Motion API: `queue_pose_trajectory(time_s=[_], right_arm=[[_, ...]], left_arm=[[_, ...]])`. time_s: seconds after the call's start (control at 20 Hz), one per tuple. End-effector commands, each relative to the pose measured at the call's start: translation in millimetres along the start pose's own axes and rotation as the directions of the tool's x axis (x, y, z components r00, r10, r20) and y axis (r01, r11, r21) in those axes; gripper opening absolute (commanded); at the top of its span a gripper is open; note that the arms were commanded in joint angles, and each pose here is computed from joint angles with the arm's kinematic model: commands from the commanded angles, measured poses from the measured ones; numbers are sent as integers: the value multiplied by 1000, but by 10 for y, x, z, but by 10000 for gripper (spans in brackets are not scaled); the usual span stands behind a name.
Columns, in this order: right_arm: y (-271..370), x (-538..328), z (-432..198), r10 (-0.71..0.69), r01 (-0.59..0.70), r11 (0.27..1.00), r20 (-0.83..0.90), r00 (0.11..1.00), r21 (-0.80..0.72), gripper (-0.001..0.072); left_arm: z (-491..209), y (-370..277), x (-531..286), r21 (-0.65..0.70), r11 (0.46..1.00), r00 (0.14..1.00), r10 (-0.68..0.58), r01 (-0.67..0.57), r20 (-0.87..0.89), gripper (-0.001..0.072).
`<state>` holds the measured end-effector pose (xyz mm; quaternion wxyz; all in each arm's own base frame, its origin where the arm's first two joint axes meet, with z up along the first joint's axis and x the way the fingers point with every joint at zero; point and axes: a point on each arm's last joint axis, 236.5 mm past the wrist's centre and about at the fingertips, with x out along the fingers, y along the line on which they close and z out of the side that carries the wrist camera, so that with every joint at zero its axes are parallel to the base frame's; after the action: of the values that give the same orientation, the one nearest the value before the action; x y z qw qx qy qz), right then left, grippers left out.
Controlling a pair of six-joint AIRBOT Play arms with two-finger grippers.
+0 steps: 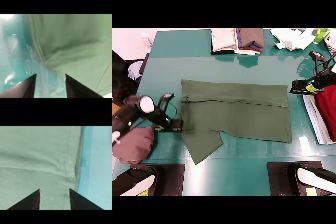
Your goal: Fold the shirts.
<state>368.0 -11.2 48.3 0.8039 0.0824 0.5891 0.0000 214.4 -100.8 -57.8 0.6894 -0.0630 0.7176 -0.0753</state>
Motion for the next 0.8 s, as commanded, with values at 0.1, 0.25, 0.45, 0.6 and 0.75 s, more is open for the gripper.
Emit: queue_pose_trajectory(time_s=[0.1, 0.25, 0.45, 0.6, 0.75], right_arm=[[118, -8, -29, 10, -10, 999, -6, 1000, -30, 414], [118, -9, -79, 9, -10, 999, -28, 1000, -30, 414], [118, -14, -119, 10, -11, 999, -44, 999, -30, 414], [12, -15, -438, -1, 0, 1000, -154, 988, -6, 413], [-240, 75, -1024, -10, 29, 997, -232, 973, 77, 413]], left_arm=[[-232, -256, 386, -21, 997, 997, -75, 76, 29, 450], [-251, -284, 453, -24, 997, 996, -76, 77, 39, 450], [-180, -315, 395, -12, 997, 995, -81, 82, 59, 108], [-4, -426, 184, 43, 995, 990, -98, 94, 101, 32], [165, -533, -2, 84, 991, 981, -120, 108, 151, 32]])
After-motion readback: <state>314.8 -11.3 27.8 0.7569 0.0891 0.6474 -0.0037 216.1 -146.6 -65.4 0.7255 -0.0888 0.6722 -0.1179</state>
